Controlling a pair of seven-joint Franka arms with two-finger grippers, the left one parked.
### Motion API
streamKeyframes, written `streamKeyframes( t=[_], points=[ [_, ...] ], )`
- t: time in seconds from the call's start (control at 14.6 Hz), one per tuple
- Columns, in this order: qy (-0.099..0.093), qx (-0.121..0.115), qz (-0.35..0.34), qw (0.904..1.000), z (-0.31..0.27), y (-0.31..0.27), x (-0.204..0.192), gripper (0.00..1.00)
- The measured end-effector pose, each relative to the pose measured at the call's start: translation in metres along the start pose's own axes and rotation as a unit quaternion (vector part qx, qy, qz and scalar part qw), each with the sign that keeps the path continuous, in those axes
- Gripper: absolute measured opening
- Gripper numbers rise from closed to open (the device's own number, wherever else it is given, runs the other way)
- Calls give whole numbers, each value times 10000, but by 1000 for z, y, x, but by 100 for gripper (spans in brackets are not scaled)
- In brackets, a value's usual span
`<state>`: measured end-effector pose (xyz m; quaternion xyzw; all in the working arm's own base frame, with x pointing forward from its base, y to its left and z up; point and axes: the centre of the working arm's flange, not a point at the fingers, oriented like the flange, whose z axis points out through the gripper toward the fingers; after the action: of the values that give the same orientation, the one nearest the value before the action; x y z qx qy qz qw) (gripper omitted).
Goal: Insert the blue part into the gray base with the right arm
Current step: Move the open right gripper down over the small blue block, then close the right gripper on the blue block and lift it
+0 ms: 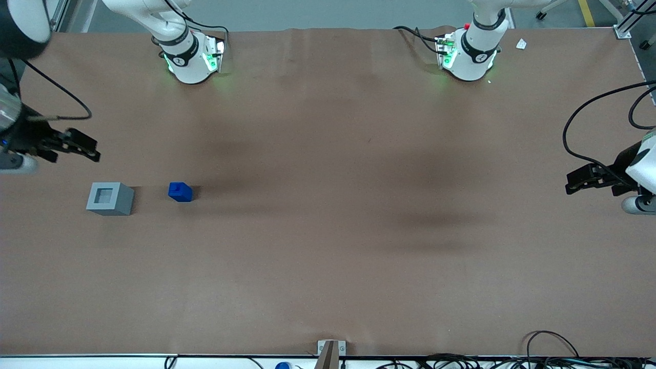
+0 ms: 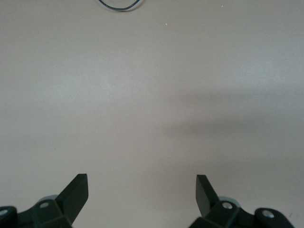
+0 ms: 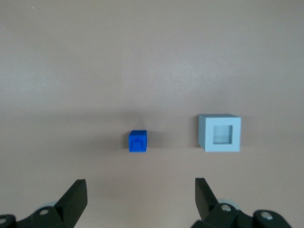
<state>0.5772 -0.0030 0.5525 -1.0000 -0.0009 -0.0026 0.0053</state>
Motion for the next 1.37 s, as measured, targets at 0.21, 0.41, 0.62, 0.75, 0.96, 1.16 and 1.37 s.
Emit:
streamKeyframes(
  t=[0.21, 0.41, 0.62, 0.75, 0.96, 1.16, 1.37],
  points=[
    [59, 24, -15, 10000, 61, -5, 4, 100],
    [108, 23, -101, 9999, 118, -16, -5, 100],
    [47, 6, -132, 9999, 160, -19, -15, 100],
    [-23, -13, -125, 9999, 180, -19, -16, 98],
    [-69, -50, -121, 9999, 211, -18, -13, 94],
    [-85, -96, -119, 9998, 254, -17, -16, 91],
    [-252, -134, -127, 9995, 285, -17, -19, 88]
  ],
)
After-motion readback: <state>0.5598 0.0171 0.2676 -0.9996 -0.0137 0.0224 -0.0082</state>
